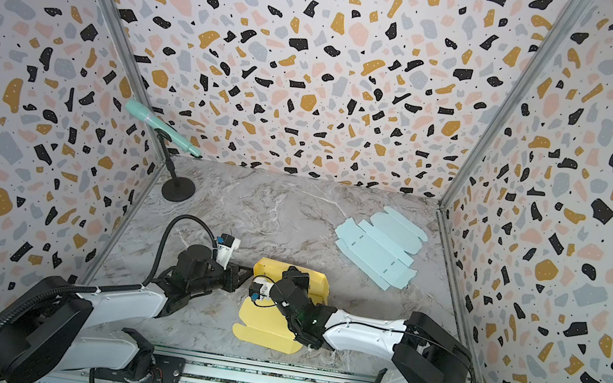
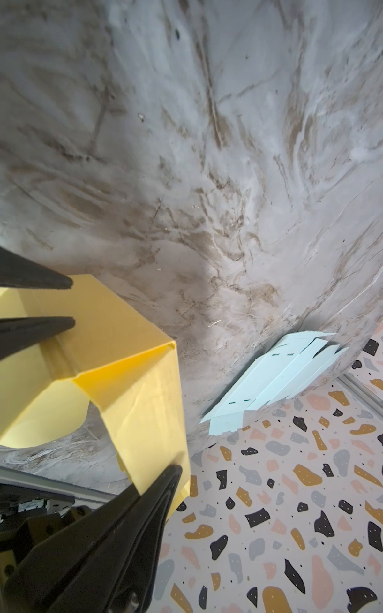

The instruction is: Fold the paper box

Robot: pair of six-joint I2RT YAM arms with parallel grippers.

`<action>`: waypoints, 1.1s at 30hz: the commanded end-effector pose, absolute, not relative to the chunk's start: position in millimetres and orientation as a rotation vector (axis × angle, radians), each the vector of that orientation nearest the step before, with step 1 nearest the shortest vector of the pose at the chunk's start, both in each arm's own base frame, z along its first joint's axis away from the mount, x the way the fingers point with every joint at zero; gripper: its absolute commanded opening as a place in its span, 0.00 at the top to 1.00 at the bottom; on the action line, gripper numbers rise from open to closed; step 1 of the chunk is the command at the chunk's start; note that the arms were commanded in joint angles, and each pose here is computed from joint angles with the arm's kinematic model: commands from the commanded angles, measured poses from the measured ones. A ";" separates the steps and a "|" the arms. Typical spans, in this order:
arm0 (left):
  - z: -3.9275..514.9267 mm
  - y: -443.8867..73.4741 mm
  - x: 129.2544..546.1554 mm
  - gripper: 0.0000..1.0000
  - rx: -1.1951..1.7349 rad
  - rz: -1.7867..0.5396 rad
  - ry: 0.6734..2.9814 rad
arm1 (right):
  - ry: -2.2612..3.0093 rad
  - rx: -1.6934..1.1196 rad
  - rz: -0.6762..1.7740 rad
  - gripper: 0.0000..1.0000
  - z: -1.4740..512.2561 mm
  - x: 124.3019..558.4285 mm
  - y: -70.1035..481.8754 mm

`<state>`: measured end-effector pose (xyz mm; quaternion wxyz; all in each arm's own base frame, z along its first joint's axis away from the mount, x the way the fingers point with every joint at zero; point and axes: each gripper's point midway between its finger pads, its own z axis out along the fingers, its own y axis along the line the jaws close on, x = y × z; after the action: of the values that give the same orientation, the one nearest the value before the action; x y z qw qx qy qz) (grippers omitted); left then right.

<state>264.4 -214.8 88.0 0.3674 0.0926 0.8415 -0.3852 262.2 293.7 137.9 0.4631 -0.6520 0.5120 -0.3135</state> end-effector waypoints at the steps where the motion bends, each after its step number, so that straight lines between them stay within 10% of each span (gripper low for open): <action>1: 98.8 -219.7 264.1 0.75 0.282 -0.981 2.087 | 1.245 -1.549 -0.761 1.00 153.9 261.1 295.1; 33: 83.0 -216.5 256.0 0.61 0.332 -0.847 2.042 | 1.111 -1.616 -0.798 1.00 135.8 230.8 303.7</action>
<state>247.8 -216.5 71.6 0.4067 0.1323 0.8353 -0.3456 237.5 296.4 131.1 0.4743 -0.6626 0.4723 -0.3360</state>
